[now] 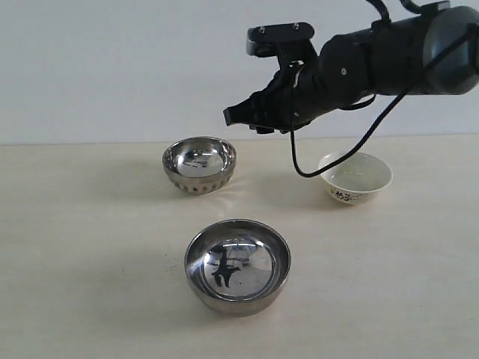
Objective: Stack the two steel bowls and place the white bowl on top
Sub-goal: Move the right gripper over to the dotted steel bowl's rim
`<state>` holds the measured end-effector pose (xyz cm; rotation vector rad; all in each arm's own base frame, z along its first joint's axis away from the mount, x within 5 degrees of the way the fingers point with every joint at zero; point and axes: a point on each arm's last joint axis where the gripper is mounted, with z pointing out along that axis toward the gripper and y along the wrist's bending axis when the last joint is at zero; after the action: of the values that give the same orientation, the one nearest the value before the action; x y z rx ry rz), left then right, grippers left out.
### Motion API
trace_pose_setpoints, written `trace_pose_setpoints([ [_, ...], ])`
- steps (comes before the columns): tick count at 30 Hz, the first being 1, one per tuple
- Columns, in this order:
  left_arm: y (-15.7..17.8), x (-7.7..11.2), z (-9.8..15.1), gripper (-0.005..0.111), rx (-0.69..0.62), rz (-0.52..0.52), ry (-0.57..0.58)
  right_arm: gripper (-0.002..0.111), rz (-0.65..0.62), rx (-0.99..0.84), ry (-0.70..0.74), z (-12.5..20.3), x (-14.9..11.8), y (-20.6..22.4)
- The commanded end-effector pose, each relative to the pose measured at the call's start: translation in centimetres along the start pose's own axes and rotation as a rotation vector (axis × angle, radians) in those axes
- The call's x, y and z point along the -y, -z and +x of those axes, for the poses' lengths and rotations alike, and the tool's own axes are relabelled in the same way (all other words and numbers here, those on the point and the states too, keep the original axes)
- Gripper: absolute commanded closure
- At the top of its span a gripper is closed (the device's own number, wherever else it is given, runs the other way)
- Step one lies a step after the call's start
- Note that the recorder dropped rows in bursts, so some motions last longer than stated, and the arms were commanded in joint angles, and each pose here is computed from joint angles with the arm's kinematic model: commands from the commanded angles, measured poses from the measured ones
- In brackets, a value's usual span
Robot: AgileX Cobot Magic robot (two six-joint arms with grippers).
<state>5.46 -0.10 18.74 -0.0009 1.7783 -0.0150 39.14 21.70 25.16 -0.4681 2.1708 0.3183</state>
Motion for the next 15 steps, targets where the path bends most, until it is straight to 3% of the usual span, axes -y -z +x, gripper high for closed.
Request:
trace_pose_setpoints([
  [1, 0.0, 0.0, 0.1, 0.103, -0.001, -0.004, 0.002, 0.062, -0.010, 0.036, -0.026, -0.2, -0.1, -0.8],
  [15, 0.0, 0.0, 0.1, 0.103, -0.001, -0.004, 0.002, 0.062, -0.027, -0.099, -0.190, -1.5, -0.6, -4.8],
])
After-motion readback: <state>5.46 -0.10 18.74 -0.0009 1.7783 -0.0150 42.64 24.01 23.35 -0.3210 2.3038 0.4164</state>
